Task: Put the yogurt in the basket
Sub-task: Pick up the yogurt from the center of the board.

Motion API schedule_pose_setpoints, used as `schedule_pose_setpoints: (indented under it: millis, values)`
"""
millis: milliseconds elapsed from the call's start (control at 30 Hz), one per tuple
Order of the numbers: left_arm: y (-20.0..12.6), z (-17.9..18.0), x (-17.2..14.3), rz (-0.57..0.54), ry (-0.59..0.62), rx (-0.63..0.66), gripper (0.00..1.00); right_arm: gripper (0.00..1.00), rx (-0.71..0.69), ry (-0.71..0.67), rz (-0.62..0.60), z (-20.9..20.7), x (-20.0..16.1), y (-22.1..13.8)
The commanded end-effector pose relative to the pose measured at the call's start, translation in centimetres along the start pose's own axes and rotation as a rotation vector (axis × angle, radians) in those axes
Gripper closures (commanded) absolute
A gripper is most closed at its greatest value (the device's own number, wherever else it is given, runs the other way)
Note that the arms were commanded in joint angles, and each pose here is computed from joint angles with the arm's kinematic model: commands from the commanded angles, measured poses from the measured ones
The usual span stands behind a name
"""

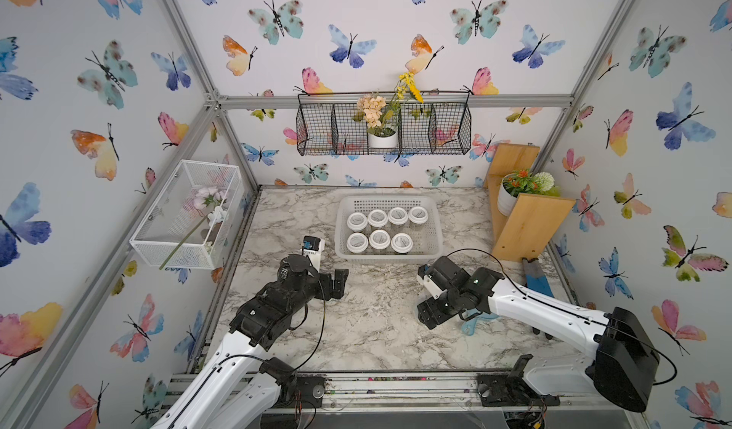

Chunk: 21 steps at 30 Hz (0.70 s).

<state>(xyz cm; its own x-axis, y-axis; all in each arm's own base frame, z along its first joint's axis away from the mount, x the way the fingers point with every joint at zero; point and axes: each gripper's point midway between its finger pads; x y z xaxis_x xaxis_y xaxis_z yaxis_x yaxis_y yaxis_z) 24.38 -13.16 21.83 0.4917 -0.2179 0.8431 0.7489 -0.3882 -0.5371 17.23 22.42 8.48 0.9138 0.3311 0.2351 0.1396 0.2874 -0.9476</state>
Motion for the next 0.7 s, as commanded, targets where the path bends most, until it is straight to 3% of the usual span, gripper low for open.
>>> schedule_pose_setpoints:
  millis: [0,167,667]
  values:
    - [0.1,-0.7,-0.1,-0.004,0.013,-0.035,0.00,0.13,-0.043,0.002,0.000,-0.3,0.2,0.0]
    - [0.0,-0.6,0.0,-0.007,0.012,-0.033,0.00,0.17,-0.058,-0.005,0.009,-0.2,0.1,0.3]
    - [0.2,-0.7,-0.1,-0.001,0.014,-0.034,0.00,0.17,-0.075,-0.030,0.005,0.3,1.3,0.1]
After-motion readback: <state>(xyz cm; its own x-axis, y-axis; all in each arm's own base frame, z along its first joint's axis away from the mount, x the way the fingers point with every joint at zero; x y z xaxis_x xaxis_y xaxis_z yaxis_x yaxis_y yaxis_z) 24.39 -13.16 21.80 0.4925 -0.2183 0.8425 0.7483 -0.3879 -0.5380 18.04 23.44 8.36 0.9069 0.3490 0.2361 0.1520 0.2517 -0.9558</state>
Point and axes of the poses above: each gripper's point midway between its finger pads, its own y axis out along the fingers, its own z axis along the line the jaws close on, x = y × z, and after that the axes turned 12 degrees about y, right-handed
